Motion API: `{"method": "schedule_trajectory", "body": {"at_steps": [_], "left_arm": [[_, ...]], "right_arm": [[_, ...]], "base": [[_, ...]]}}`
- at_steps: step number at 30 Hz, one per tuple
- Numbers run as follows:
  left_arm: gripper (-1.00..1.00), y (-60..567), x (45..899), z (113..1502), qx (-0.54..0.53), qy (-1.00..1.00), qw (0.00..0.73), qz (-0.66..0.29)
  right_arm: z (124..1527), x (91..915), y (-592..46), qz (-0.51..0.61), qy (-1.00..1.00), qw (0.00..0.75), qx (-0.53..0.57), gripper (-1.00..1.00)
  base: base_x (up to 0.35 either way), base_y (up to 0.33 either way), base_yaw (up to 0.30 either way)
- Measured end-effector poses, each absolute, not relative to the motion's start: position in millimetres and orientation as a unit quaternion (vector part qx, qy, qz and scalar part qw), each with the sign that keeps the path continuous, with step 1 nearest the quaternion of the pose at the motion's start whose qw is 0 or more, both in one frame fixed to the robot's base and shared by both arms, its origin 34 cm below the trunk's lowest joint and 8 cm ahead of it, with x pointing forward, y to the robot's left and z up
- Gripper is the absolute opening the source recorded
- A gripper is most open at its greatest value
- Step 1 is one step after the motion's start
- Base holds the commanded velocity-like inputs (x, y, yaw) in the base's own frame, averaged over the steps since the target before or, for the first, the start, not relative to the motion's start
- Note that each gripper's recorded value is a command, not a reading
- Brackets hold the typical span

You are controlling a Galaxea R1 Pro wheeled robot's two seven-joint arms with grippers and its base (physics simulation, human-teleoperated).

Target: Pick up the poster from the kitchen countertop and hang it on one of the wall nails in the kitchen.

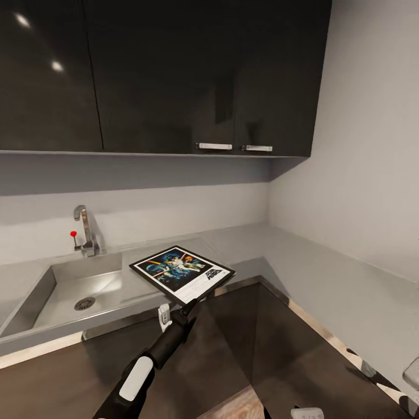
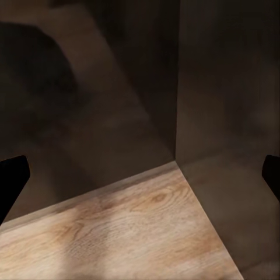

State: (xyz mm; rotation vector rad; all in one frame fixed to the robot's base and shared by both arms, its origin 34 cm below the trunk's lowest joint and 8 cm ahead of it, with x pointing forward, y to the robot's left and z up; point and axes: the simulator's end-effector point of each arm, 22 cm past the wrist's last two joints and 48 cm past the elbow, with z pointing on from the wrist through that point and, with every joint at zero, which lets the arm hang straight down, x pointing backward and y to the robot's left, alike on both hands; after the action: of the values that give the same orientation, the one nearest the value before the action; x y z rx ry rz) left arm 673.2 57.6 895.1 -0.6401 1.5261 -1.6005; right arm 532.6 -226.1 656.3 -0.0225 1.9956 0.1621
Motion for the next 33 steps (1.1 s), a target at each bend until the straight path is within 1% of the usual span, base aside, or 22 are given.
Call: {"method": "schedule_trajectory", "body": {"at_steps": [33], "left_arm": [[1.0,58.1,676.3,867.9,-0.27,0.615,0.392,-0.628]], "right_arm": [[636.4,523.5,-226.1,0.068,0.853,0.518,-0.008,1.0]], "base": [[0.0,0.0,-0.001]]}}
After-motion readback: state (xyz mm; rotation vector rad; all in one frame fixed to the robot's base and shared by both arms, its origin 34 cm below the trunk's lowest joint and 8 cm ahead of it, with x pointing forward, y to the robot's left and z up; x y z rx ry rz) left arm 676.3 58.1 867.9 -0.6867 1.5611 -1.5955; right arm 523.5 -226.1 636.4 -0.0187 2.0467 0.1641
